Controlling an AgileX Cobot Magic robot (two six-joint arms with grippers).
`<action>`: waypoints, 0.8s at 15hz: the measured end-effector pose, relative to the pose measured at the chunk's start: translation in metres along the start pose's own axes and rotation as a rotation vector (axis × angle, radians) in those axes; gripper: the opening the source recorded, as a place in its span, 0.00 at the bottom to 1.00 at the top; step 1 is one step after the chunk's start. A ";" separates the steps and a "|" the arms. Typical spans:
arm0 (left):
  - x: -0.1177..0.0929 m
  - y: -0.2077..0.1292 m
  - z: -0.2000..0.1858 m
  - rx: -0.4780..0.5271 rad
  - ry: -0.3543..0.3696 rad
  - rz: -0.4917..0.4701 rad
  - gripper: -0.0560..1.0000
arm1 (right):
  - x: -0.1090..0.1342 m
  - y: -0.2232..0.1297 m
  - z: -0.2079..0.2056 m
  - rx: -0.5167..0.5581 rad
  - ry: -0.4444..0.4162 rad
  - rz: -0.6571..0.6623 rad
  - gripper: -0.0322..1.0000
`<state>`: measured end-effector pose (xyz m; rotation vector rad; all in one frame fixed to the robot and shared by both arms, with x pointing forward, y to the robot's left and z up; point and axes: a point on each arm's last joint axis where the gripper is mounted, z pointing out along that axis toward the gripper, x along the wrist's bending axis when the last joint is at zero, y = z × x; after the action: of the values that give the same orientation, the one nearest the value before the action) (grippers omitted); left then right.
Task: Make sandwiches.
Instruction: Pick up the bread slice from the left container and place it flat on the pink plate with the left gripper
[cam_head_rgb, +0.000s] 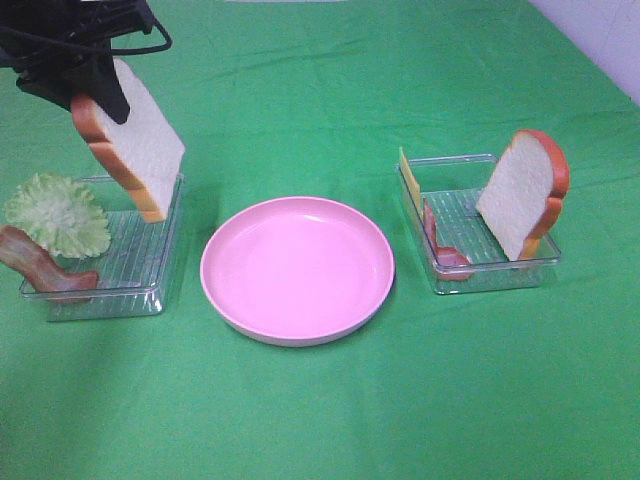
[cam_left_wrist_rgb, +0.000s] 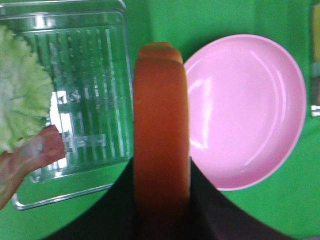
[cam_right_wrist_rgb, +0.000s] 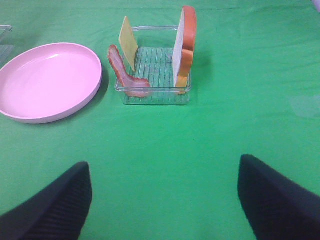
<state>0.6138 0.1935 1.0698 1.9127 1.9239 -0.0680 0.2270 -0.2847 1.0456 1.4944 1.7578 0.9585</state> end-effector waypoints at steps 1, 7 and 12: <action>0.002 0.003 0.003 0.008 -0.072 0.011 0.25 | 0.000 0.000 0.000 0.000 0.000 0.000 0.76; -0.010 -0.005 0.068 0.152 -0.479 0.027 0.25 | 0.000 0.000 0.000 0.000 0.000 0.000 0.76; -0.010 -0.009 0.097 0.159 -0.563 -0.002 0.25 | 0.000 0.000 0.000 0.000 0.000 0.000 0.76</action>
<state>0.6297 0.1518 0.9821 1.7395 1.5685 -0.6998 0.2270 -0.2847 1.0456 1.4944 1.7578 0.9585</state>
